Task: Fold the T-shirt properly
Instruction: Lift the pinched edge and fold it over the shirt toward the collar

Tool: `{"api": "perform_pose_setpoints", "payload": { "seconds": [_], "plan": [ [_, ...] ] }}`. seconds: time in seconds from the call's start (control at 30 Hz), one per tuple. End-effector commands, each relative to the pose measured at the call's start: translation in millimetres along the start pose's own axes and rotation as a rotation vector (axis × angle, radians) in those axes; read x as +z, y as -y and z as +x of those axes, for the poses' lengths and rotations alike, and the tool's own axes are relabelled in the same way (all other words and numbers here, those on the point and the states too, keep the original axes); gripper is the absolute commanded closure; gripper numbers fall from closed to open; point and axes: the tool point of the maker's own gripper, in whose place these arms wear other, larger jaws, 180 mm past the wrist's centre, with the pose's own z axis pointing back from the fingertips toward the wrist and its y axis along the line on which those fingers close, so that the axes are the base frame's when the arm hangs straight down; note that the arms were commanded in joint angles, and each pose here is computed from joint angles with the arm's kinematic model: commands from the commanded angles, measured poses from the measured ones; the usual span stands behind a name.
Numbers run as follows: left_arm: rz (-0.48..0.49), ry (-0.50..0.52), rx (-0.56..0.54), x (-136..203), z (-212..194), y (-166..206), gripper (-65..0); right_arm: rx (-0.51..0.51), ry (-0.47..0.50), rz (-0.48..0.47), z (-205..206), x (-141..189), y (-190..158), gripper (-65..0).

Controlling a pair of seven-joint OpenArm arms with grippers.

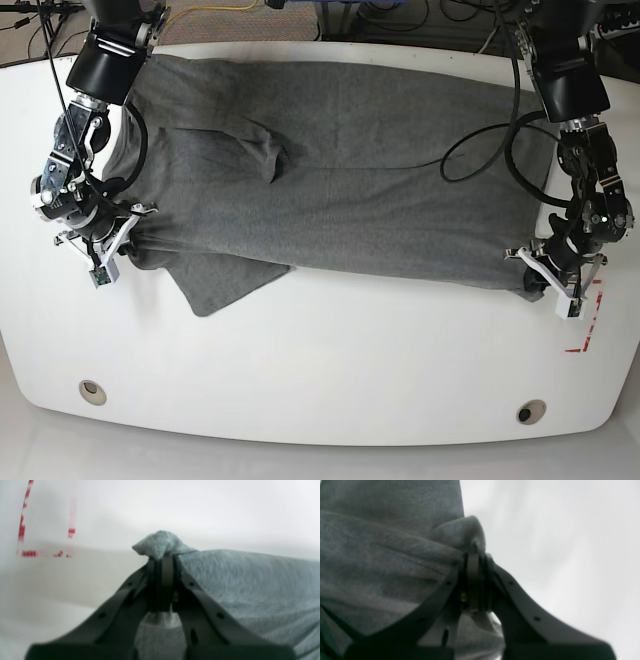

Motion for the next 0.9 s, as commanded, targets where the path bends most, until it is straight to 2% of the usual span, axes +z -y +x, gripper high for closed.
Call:
{"api": "perform_pose_setpoints", "payload": {
  "seconds": [0.0, 0.17, 0.43, 0.87],
  "plan": [
    [0.014, 0.046, -0.046, 12, 19, -5, -0.7, 0.036, 0.03, -0.046, 14, 14, 12, 0.0],
    [0.01, -0.01, -0.113, 28, 6, 2, -0.7, 0.075, -0.009, -0.059, 0, 26, 1, 0.0],
    [0.044, -0.073, -0.153, 54, -20, 4, -0.7, 0.118, -0.016, -0.055, -16, 45, -27, 0.0],
    [0.046, -0.179, -0.172, 64, -67, 2, -1.1, 0.111, -0.103, -0.016, -57, 52, -54, -0.2]
  ]
}}
